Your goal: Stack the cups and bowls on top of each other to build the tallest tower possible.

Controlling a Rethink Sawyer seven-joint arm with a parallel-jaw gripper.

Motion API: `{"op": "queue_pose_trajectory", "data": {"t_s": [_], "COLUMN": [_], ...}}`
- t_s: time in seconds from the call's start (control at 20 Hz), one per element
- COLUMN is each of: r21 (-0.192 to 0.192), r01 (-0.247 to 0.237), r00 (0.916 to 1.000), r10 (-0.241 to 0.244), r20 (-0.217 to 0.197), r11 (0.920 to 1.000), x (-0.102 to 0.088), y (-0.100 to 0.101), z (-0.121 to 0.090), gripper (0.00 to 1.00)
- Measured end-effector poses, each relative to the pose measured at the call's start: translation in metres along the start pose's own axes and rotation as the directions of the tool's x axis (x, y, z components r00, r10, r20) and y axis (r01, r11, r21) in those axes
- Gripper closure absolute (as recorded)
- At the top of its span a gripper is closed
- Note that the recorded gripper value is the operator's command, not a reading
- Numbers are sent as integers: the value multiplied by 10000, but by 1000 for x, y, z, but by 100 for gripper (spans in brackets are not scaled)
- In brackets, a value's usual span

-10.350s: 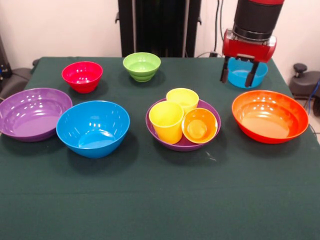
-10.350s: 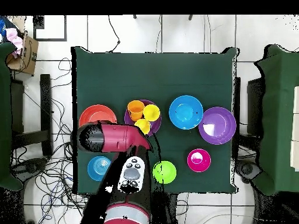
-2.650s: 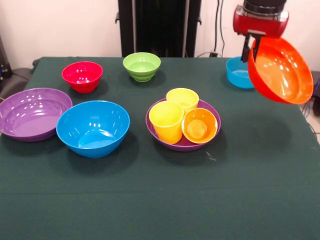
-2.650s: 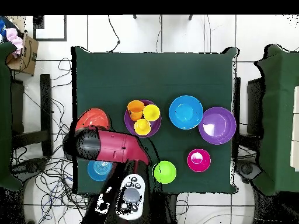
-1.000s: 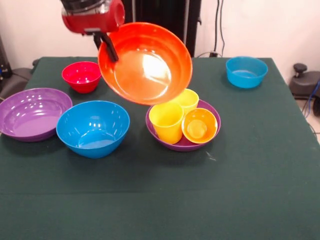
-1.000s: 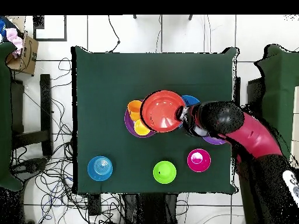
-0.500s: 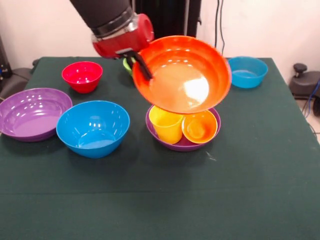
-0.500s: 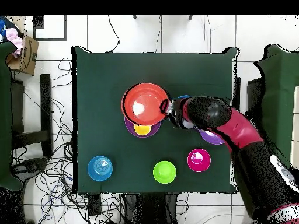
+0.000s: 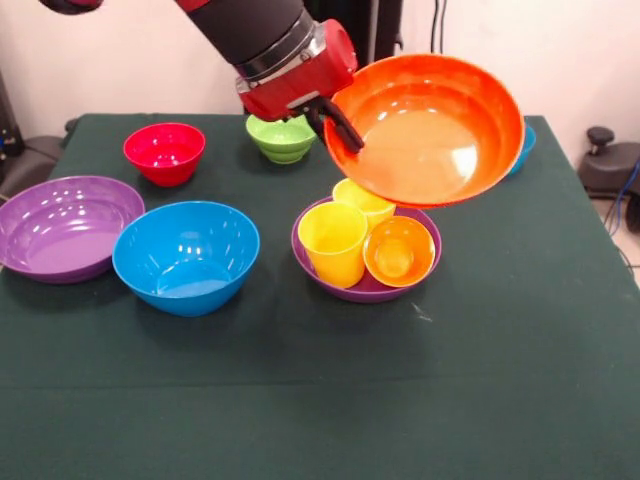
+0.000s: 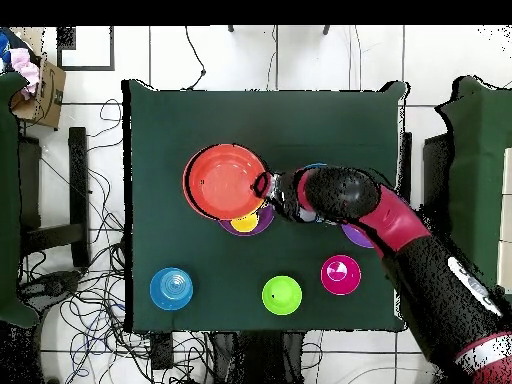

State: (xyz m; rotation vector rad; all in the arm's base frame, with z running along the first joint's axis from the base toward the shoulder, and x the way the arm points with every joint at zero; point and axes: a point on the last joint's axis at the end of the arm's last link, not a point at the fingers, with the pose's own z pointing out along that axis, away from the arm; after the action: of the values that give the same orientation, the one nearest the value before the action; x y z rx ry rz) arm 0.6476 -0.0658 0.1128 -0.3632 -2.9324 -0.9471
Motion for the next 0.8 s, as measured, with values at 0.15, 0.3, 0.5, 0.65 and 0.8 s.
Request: {"op": "queue_pose_trajectory", "data": {"t_s": [0.15, 0.3, 0.5, 0.65, 0.8], "r21": [-169, -292, -337, -280, -80], "r01": [281, 554, 707, 772, 930], "r00": [9995, 9976, 9948, 9931, 9883], "r10": [-280, -541, -680, -744, -913], "r20": [114, 439, 753, 905, 1225], "r11": [9995, 9980, 9969, 9966, 9956], "x": [10, 25, 44, 53, 70], "y": [-4, -17, -38, -50, -77], "z": [4, 6, 2, -2, -5], "gripper": [100, 100, 100, 100, 100]}}
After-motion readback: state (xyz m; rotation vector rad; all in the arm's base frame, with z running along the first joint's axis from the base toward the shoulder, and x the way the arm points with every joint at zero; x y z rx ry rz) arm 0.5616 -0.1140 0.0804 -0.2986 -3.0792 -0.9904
